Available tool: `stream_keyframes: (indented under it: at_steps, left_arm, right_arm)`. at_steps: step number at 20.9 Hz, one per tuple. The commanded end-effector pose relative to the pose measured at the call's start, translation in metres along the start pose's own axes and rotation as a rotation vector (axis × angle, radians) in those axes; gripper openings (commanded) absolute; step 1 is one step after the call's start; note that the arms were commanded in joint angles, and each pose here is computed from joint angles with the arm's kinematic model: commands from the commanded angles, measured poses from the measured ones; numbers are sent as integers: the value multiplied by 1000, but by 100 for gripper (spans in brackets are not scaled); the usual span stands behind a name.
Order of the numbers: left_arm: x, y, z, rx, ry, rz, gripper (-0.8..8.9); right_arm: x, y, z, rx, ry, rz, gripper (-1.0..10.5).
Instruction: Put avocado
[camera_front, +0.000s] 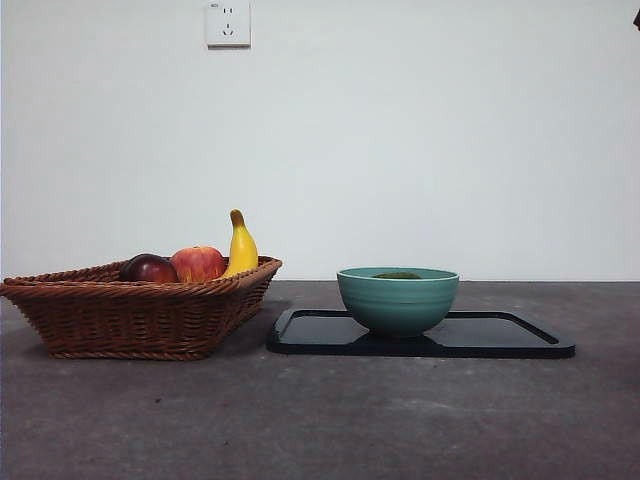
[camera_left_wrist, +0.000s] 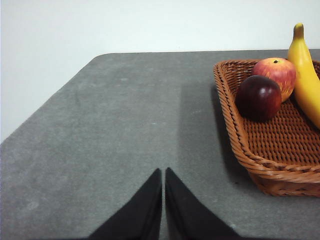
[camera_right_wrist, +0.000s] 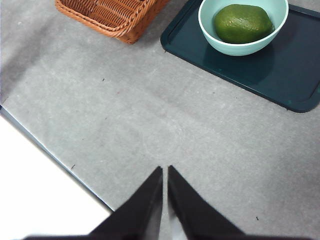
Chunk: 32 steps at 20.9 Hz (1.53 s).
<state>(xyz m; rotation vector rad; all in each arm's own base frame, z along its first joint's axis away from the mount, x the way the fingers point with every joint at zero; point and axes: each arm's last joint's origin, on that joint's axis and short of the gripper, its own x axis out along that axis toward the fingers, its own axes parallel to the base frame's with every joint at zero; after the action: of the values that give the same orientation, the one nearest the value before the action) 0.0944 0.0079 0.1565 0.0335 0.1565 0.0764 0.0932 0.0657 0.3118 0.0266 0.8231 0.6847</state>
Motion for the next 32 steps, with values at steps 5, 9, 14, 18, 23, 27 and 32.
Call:
stream_keyframes:
  at_steps: [5, 9, 14, 18, 23, 27, 32]
  left_arm:
    - [2, 0, -7, -29, 26, 2, 9]
    - [2, 0, -7, -29, 26, 2, 9]
    - [2, 0, -7, -29, 26, 2, 9]
    - [2, 0, -7, -29, 26, 2, 10]
    - [2, 0, -7, -29, 26, 2, 9]
    - [2, 0, -7, -29, 26, 2, 9]
    - [2, 0, -7, -29, 26, 2, 9]
  right_arm:
    - [0, 1, 2, 3, -9, 7, 7]
    - [0, 1, 2, 3, -9, 7, 7]
    - [0, 1, 2, 3, -9, 7, 7]
    - [-9, -2, 4, -29, -87, -23, 7]
    - [-31, -25, -1, -52, -503, -234, 7]
    - [-14, -51, -34, -63, -718, -426, 7]
    - [13, -71, -67, -50, -814, -540, 7]
